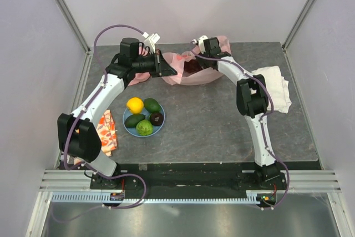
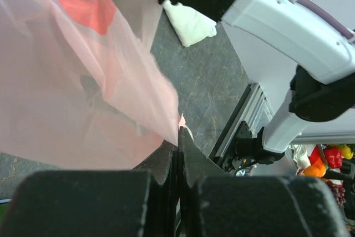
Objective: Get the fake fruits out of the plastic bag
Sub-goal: Take out the fake fruit from the plastic bag.
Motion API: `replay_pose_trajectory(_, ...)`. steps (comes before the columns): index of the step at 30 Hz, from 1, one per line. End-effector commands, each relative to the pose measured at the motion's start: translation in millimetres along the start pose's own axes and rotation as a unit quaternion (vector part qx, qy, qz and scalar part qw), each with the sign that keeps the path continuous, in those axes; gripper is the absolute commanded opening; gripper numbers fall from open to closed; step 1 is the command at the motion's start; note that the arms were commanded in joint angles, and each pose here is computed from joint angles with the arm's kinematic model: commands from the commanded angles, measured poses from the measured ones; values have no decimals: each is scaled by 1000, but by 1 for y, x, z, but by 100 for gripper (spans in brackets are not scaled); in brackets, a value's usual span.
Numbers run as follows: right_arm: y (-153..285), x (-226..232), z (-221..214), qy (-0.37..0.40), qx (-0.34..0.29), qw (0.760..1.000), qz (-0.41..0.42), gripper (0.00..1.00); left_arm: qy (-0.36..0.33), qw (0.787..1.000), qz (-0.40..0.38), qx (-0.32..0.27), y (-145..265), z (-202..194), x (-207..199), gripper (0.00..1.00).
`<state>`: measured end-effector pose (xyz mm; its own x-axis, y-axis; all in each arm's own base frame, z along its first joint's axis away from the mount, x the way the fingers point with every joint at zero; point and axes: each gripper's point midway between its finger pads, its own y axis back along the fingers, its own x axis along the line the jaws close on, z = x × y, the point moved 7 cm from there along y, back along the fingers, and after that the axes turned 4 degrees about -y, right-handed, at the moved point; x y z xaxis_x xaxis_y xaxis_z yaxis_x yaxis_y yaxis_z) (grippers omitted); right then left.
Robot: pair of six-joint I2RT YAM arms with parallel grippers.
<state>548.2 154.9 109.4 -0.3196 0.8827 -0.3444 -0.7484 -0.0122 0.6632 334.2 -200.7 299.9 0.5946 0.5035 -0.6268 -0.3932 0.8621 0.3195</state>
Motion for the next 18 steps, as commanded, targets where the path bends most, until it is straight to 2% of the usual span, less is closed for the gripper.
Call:
replay_pose_trajectory(1, -19, -6, 20, -3, -42, 999, -7, 72, -19, 1000, -19, 10, -2, 0, -4, 2)
replay_pose_trajectory(3, -10, -10, 28, -7, -53, 999, 0, 63, -23, 1000, -17, 11, -3, 0, -3, 1)
replay_pose_trajectory(4, 7, -14, 36, -13, -67, 997, 17, 55, -25, 1000, -15, 11, -3, 0, -3, 1)
replay_pose_trajectory(6, 29, -17, 41, -26, -75, 996, 46, 49, -32, 999, -9, 9, -3, 0, -1, 1)
replay_pose_trajectory(8, 74, -19, 48, -41, -102, 988, 105, 43, -41, 999, -5, 7, -3, 1, 1, 2)
replay_pose_trajectory(9, 83, -15, 30, -44, -84, 988, 125, 40, -47, 999, -2, 6, -3, 2, 2, 2)
replay_pose_trajectory(10, 124, -19, 47, -44, -128, 978, 159, 39, -51, 999, -1, 4, -3, 3, 1, 2)
replay_pose_trajectory(12, 150, -12, 29, -51, -123, 971, 200, 37, -58, 998, 0, 1, -3, 4, 1, 2)
replay_pose_trajectory(13, 186, -18, 38, -50, -157, 964, 209, 36, -61, 998, -1, 0, -2, 6, 0, 2)
replay_pose_trajectory(15, 209, -8, 21, -60, -144, 954, 256, 35, -64, 998, -3, -2, -1, 7, -1, 2)
replay_pose_trajectory(16, 232, -10, 23, -62, -161, 949, 264, 35, -66, 998, -5, -3, -1, 8, -3, 2)
replay_pose_trajectory(18, 248, 0, 8, -69, -146, 940, 302, 33, -69, 998, -7, -5, 0, 9, -5, 2)
